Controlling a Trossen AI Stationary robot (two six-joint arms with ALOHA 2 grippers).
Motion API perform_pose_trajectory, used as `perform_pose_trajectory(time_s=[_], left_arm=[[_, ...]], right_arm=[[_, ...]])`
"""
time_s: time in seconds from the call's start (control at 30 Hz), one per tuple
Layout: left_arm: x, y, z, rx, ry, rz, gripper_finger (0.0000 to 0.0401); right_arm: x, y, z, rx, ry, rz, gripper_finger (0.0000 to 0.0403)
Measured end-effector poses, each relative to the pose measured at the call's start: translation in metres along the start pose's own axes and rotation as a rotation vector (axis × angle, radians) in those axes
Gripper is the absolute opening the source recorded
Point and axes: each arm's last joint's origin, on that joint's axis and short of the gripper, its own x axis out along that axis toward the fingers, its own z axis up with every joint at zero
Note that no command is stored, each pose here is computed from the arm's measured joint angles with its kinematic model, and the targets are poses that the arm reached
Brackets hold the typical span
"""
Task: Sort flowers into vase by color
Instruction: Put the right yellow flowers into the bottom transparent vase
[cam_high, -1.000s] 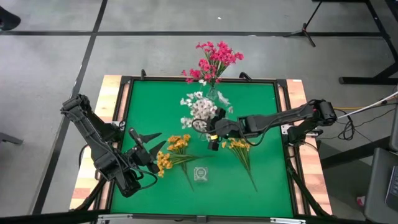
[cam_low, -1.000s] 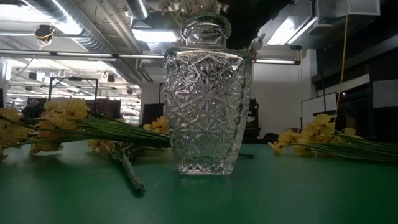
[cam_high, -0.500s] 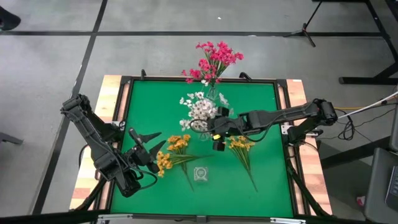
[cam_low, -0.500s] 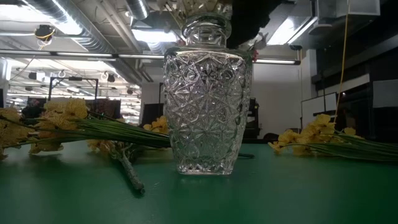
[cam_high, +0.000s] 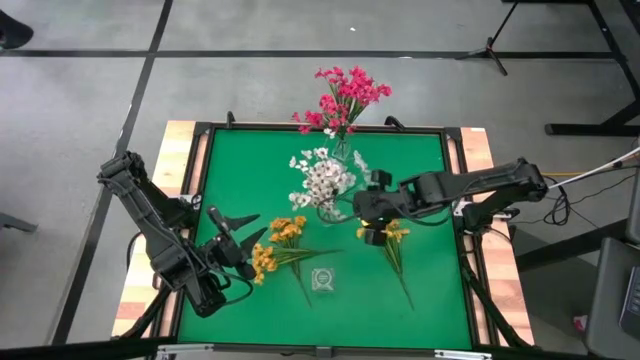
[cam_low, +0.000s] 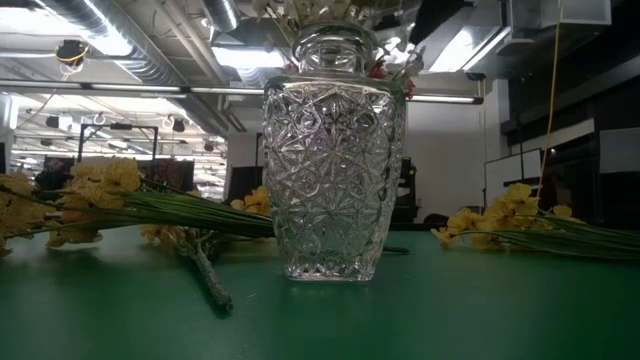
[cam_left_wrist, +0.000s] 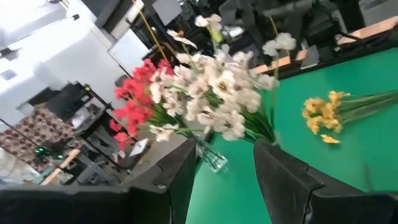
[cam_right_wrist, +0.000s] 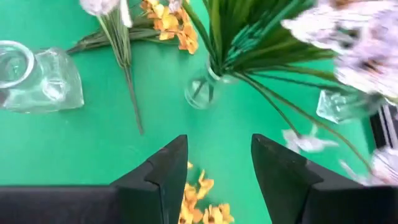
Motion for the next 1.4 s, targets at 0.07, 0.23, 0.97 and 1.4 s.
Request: perform_pose_trajectory(time_s=[0.07,0.23,0.97,1.4], left_arm=[[-0.002,-0.001,-0.001,-0.004,0.023,-0.036,0.0159],[-0.015,-0.009,-0.004,-0.024,0.135,-0.236,0.0159],[-0.054,-0.02,-0.003,-0.317,0.215,-0.477,0.0159],[-0.052,-0.022,-0.01,-0.294,0.186,-0.438,0.0159]], right_arm=[[-0.01,0.003,-0.005,0.011,0.013,0.002,0.0177],[-0.036,0.012,-0.026,0.096,0.066,-0.001,0.0177],[0.044,0.117,-0.131,0.647,0.302,-0.107,0.0177],[0.077,0.121,-0.159,0.676,0.476,0.018,0.0212]])
